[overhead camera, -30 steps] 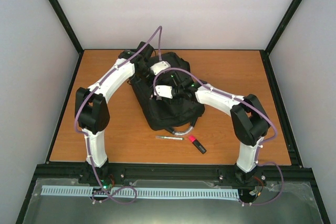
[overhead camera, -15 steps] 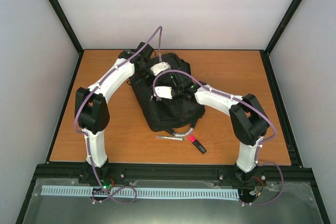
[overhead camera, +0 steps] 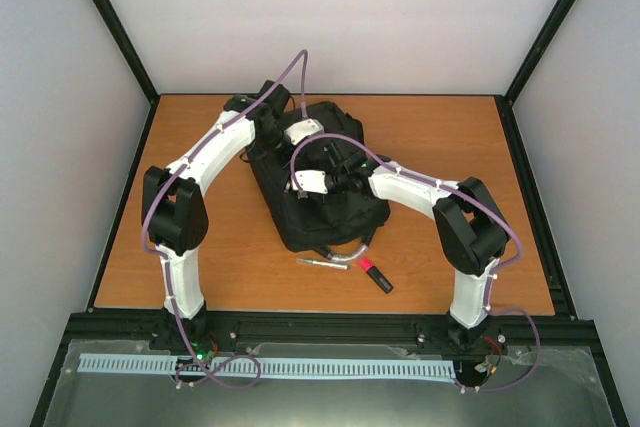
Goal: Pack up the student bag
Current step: Place the stationery in the student bag, then pick up the stationery from the center of the board.
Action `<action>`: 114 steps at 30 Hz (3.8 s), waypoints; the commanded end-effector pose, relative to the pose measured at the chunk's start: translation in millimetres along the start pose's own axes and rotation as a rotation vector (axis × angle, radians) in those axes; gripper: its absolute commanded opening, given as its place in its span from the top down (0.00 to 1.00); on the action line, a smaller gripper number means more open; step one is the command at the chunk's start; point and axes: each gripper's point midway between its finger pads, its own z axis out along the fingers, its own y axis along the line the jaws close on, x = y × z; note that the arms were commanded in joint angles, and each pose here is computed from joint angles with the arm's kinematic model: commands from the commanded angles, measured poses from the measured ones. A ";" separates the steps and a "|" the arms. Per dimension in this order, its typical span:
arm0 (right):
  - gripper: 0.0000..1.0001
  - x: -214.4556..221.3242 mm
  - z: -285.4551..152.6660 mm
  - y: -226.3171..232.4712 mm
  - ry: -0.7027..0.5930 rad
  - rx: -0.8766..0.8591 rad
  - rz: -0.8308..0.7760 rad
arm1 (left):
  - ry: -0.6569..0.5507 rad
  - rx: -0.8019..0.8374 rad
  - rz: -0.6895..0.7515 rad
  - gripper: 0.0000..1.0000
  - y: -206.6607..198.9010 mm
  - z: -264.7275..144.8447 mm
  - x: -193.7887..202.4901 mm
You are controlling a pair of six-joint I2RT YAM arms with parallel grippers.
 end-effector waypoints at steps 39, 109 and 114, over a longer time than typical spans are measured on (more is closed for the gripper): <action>0.00 -20.8 -161.9 41.2 -0.009 -0.042 0.351 | -0.070 0.051 -0.093 0.98 -17.7 -28.2 -19.4; 0.13 106.3 -84.9 195.2 0.382 -0.289 0.404 | 0.005 -0.034 -0.065 0.97 -14.8 -17.3 -25.6; 0.26 124.3 -85.0 197.6 0.465 -0.309 0.464 | 0.004 -0.028 -0.061 0.97 -16.3 -18.4 -25.9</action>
